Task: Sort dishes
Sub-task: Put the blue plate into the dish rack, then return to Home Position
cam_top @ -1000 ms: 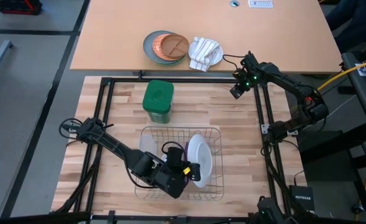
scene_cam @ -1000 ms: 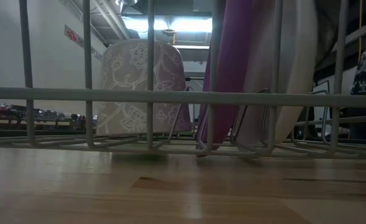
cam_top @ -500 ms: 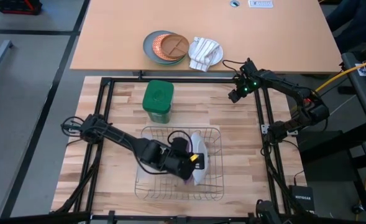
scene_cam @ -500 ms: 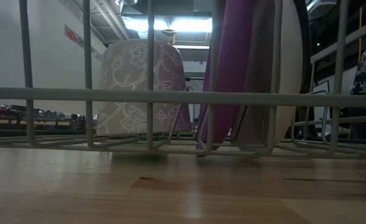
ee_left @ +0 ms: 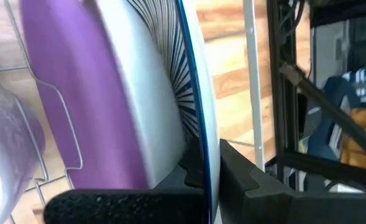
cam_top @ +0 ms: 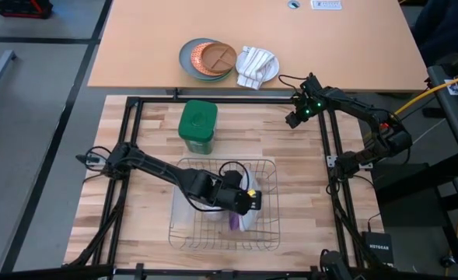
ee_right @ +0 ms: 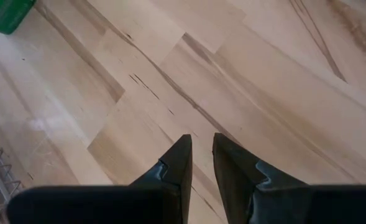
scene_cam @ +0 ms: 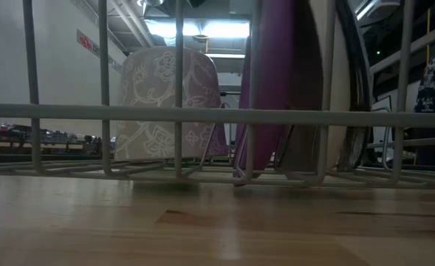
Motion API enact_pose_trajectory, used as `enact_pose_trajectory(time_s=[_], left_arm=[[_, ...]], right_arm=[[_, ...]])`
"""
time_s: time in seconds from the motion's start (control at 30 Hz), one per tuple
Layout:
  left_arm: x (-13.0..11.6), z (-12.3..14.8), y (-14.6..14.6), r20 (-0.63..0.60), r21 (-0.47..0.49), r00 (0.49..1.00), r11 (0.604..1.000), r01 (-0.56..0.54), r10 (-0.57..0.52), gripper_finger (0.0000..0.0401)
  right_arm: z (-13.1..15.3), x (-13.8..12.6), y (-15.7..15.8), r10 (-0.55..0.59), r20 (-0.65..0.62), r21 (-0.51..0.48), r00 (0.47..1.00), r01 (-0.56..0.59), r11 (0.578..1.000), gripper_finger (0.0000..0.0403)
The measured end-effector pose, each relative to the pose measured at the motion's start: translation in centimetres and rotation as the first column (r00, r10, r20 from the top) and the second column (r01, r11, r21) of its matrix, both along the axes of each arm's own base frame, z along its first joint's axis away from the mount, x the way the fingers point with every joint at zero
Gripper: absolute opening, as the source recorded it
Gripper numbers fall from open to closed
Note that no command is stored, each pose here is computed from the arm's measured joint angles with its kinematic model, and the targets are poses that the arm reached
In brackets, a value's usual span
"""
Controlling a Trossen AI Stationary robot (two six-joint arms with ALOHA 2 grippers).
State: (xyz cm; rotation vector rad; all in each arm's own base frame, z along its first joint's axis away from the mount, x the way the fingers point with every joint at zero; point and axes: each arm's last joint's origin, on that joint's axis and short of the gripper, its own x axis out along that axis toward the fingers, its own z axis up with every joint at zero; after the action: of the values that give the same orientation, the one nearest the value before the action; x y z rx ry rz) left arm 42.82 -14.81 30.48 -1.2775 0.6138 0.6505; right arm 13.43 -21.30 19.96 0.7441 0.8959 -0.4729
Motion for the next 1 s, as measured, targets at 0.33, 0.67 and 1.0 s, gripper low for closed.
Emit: enact_pose_trajectory(time_s=[0.33,0.67,1.0], left_arm=[[1.0,0.8,0.4,0.100,0.022,0.992,0.997,0.076,-0.078,0.0044],[1.2,1.2,0.6,0.125,0.023,0.988,0.996,0.089,-0.091,0.0098],[0.5,2.8,0.8,0.145,0.125,0.971,0.977,0.170,-0.188,0.0109]], right_arm=[[0.0,0.0,0.0,0.000,0.000,0.000,1.000,0.000,1.000,0.0069],[0.0,0.0,0.0,0.001,-0.001,0.002,1.000,-0.001,1.000,0.0069],[0.8,-0.1,0.2,0.006,0.021,-0.043,1.000,-0.005,0.999,0.0069]])
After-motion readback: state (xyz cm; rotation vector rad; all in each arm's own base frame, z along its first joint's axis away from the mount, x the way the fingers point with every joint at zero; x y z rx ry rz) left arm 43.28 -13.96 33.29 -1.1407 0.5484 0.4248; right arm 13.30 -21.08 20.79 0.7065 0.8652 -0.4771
